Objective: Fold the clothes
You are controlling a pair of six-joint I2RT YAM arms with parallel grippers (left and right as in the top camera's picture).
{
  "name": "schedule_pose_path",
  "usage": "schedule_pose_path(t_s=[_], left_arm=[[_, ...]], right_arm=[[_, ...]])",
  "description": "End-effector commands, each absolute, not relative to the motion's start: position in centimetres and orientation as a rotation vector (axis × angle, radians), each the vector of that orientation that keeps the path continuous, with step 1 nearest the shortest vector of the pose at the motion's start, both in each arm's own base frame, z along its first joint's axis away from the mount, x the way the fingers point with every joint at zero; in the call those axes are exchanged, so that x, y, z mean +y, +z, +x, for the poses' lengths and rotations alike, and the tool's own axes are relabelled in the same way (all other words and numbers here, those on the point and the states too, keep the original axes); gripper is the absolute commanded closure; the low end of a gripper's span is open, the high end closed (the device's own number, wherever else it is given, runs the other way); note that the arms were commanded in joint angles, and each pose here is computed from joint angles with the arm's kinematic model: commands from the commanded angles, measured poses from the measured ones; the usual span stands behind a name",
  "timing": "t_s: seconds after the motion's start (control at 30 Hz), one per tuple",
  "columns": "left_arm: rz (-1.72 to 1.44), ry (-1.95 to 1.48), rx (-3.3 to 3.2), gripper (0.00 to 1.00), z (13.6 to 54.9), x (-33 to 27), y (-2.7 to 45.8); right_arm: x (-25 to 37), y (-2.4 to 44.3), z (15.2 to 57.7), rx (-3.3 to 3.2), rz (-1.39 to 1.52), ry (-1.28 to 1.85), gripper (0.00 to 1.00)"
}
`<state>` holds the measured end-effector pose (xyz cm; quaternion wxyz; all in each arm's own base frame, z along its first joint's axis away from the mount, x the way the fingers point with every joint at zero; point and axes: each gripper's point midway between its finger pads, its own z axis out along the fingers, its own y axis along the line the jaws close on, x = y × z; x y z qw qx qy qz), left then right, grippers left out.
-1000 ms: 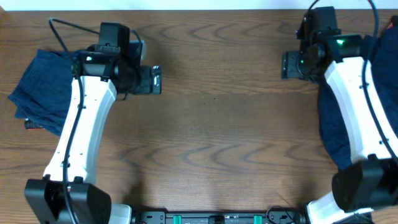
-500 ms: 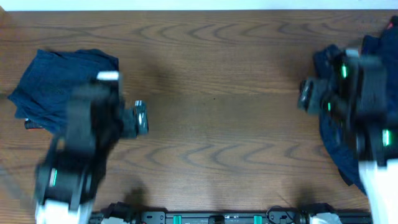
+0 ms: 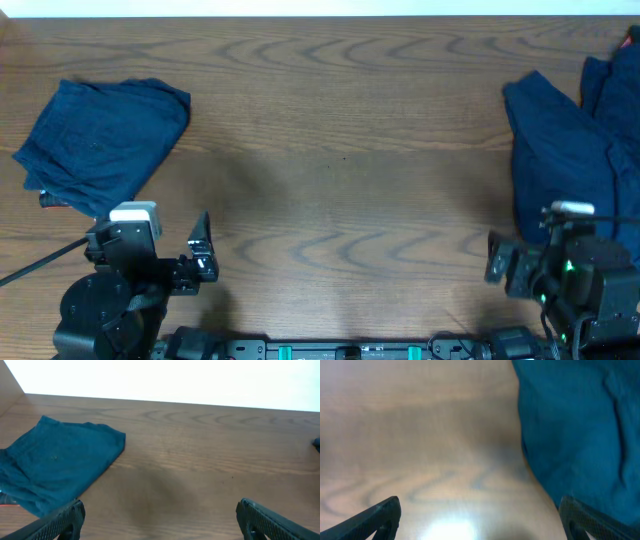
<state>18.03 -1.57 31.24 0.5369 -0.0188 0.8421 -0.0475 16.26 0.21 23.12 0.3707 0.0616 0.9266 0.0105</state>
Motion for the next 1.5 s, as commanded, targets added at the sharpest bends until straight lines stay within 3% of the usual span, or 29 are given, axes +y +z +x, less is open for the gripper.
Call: schedule_pose_path(t_s=[0.0,0.53,0.83,1.27,1.47], left_arm=[[-0.056,-0.104,2.023,0.02,17.9,-1.4,30.7],[-0.056,-0.103,2.026,0.02,17.9,-1.4,30.6],[-0.056,-0.103,2.026,0.02,17.9,-1.4,30.6],[-0.056,-0.103,2.026,0.02,17.9,-1.4,30.6],[-0.056,-0.103,2.026,0.02,17.9,-1.4,30.6]], right_arm=[[0.1,22.6,15.8,2.4,0.173,0.018,0.01],[0.2,22.7,15.7,2.389,0.17,0.031,0.01],[-0.3,24.9,18.2,2.032,0.131,0.036,0.01],[0.6,22.1,22.9,1.594,0.012,0.017,0.01],[0.4,18.1,24.6,1.553,0.03,0.005,0.01]])
